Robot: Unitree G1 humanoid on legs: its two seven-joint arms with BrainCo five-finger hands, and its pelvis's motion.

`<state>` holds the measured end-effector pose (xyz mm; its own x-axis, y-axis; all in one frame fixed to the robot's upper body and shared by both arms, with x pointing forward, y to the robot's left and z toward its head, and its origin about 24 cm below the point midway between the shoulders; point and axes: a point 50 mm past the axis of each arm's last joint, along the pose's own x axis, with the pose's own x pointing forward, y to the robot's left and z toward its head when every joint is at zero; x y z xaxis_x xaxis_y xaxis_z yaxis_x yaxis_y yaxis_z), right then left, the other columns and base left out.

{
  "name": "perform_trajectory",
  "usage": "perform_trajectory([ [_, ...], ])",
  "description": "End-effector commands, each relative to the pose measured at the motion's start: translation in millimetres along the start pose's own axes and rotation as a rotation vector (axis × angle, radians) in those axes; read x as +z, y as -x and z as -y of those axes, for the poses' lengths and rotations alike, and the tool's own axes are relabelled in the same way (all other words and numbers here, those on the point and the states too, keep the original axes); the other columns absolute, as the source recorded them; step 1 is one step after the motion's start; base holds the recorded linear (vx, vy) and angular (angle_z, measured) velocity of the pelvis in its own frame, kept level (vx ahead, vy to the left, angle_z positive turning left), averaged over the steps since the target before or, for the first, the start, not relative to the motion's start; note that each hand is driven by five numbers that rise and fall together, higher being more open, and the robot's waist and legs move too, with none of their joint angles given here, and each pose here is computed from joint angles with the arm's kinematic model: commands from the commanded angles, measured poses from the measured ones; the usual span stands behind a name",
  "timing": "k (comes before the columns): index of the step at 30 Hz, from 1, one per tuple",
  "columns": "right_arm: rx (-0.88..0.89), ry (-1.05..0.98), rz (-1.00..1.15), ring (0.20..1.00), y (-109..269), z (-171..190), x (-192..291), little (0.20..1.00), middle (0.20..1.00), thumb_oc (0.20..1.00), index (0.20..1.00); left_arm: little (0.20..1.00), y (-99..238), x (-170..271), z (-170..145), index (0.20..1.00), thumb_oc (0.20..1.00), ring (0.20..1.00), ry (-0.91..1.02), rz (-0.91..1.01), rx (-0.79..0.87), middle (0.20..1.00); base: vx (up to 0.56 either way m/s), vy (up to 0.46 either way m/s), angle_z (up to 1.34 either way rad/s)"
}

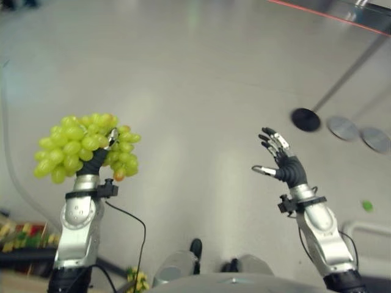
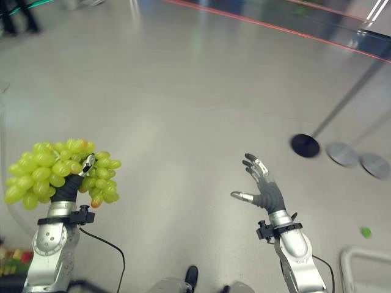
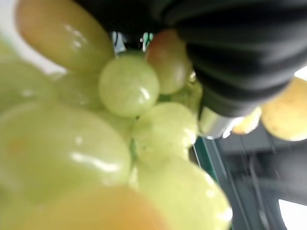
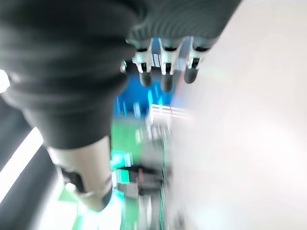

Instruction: Pick up the fruits from the basket on one side to the basket on the other side

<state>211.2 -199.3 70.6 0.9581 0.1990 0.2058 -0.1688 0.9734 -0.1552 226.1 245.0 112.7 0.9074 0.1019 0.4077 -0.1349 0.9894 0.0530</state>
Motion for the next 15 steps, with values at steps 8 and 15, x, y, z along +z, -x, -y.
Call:
perform_trajectory([
  [8,0.031,0.014,0.146,1.0,-12.4,11.4,25.4,1.0,1.0,1.0,1.0,0.2,-6.9,31.9,13.0,0.2,0.2,0.2,0.0,0.183,-0.135,0.2,0.09,-0.119,1.95],
  [15,-0.021,0.042,0.153,1.0,-21.6,21.0,26.9,1.0,1.0,1.0,1.0,0.2,-1.1,16.3,15.8,0.2,0.2,0.2,0.074,0.108,-0.09,0.2,-0.1,-0.223,1.06],
])
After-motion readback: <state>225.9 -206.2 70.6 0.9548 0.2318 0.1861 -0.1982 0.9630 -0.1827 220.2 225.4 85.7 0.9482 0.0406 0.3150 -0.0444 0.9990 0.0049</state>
